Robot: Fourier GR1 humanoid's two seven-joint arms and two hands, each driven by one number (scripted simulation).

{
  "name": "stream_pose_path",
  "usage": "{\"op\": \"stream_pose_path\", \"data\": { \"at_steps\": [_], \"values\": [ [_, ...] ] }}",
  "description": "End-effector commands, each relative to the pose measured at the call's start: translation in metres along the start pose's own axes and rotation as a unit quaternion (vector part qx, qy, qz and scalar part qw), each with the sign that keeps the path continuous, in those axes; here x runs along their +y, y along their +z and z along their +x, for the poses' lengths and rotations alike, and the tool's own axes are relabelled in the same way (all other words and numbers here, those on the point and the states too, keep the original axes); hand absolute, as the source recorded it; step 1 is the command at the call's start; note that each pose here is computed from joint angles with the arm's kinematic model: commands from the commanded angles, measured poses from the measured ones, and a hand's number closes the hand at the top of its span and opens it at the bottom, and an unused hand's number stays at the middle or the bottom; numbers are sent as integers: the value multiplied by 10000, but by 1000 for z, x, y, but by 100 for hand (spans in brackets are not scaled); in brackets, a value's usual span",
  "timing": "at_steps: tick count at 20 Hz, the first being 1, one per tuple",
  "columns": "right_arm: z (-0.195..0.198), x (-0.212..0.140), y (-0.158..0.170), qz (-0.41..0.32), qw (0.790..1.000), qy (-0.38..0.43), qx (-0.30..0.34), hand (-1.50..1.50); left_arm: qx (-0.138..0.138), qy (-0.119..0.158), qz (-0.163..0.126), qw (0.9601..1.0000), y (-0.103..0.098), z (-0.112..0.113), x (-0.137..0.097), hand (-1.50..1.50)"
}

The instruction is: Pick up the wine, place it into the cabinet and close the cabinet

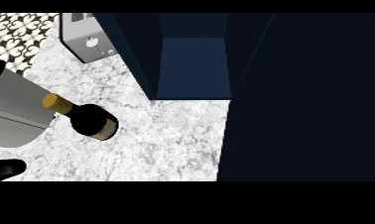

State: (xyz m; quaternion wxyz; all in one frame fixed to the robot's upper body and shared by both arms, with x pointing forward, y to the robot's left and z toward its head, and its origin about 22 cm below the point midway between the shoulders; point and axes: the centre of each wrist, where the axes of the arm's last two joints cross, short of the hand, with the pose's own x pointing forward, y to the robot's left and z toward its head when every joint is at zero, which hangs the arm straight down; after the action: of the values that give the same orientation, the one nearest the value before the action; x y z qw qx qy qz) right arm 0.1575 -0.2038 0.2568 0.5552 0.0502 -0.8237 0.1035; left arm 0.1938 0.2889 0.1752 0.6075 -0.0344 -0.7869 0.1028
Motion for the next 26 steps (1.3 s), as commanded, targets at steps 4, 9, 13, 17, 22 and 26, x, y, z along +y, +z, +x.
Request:
{"op": "stream_pose_path", "data": {
  "at_steps": [4,9,13,17,22,26],
  "values": [
    [32,-2,32,241,9993,-116,-251,-150,26,-85,406,9991,-8,-13,2,-150],
    [33,1,24,327,9992,-96,-218,-150,118,-156,299,9994,-12,-36,23,-150],
    [27,-4,22,330,9993,-42,-178,-150,303,-302,451,9981,-10,-54,29,-150],
    [30,-2,7,231,9990,-181,-325,-150,510,-273,432,9974,-1,-68,34,-150],
    [44,1,7,224,9992,-168,-282,-150,661,-384,549,9956,-1,-98,41,-150],
    [37,7,12,255,9990,-116,-339,-150,623,-471,631,9950,-4,-128,58,-150]
  ]
}}
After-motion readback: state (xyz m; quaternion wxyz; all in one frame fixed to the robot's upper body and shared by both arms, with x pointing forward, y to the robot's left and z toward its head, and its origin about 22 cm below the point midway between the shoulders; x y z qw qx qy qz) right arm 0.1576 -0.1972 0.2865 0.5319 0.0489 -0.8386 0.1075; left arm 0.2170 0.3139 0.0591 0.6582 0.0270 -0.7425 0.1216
